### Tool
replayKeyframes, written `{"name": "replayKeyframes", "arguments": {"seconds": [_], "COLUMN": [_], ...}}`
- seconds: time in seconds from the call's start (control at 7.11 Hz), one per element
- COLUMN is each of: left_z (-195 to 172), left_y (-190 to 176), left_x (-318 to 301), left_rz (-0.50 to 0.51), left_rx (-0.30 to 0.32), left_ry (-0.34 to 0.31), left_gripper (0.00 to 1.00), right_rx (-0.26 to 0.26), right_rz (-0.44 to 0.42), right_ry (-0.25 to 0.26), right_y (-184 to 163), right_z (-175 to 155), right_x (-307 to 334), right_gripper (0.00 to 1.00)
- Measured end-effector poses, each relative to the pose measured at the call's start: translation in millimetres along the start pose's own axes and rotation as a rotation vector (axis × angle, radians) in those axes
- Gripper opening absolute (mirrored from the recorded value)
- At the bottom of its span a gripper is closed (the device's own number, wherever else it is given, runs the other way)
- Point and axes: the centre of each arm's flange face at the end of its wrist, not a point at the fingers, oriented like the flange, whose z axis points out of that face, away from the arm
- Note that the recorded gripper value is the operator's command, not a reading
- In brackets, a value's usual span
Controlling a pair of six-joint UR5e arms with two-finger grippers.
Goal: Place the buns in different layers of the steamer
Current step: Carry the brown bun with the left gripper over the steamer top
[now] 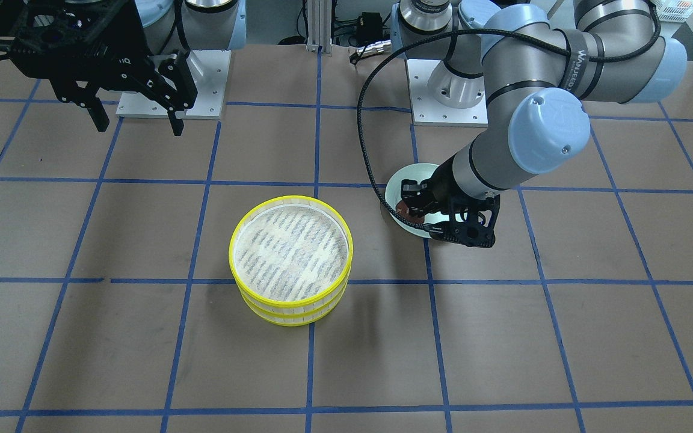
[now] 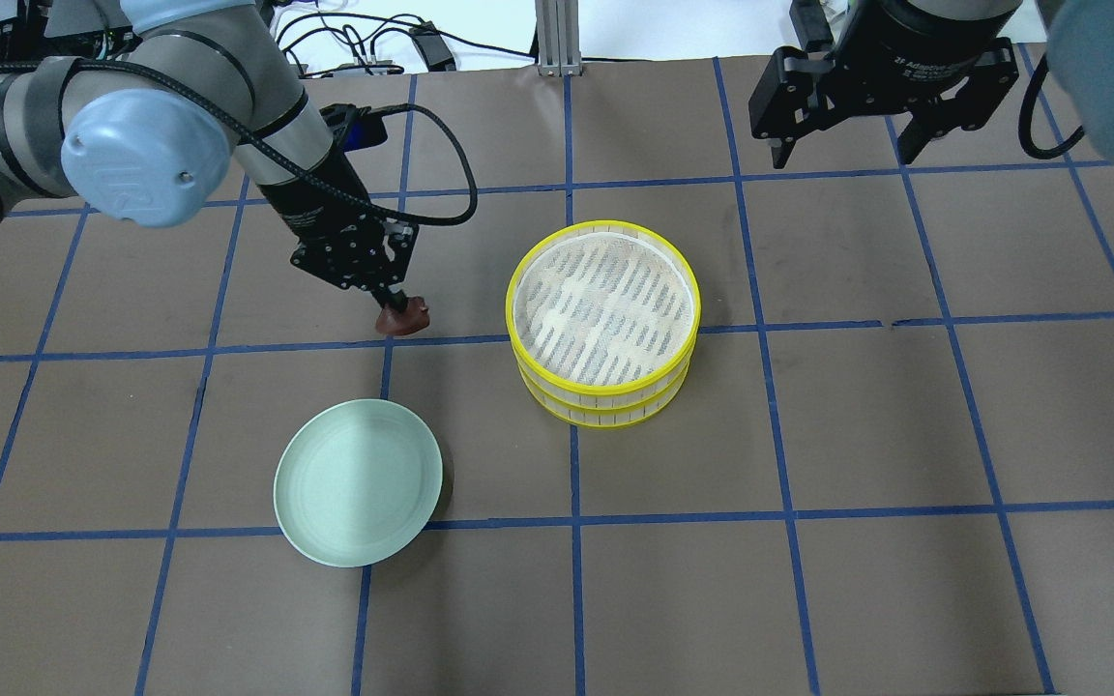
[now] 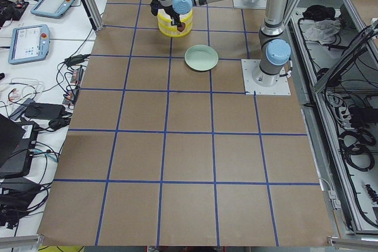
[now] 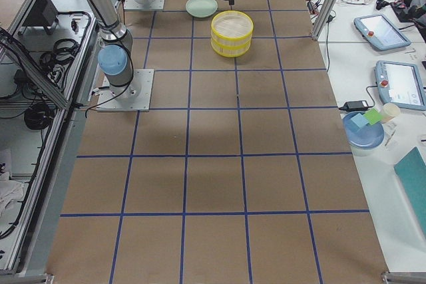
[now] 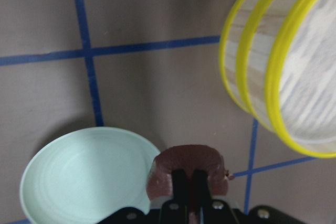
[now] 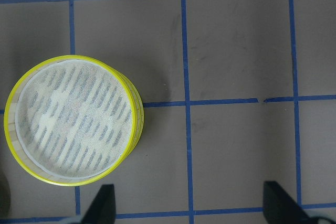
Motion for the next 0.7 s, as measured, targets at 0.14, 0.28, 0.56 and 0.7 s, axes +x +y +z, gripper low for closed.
{"name": "replayKeyframes", "arguments": {"seconds": [0.14,0.28,0.56,0.7], "left_z": [-3.8,-5.4,2.6,14.9], "left_y": [-7.1,-13.5,-23.4,-23.6], "left_x": [23.7,40.6,59.7,72.1], "left_rz": [-0.003,0.003,0.013,0.011], "left_rx": [0.086,0.149,0.181,0.167], "left_ry": [0.064,0.121,0.245,0.294], "left_gripper": [0.0,0.0,0.0,0.0], "right_rx": [-0.001,-0.002,-0.002,0.004], "right_rz": [0.0,0.0,0.004,0.006], "right_ry": [-0.001,-0.004,-0.001,0.007], "right_y": [-0.3,-0.3,-1.2,-2.1], "right_z": [0.8,1.7,5.2,4.8], "right_x": [-0.2,-0.5,1.9,5.7], "right_gripper": [1.0,1.0,1.0,1.0]}}
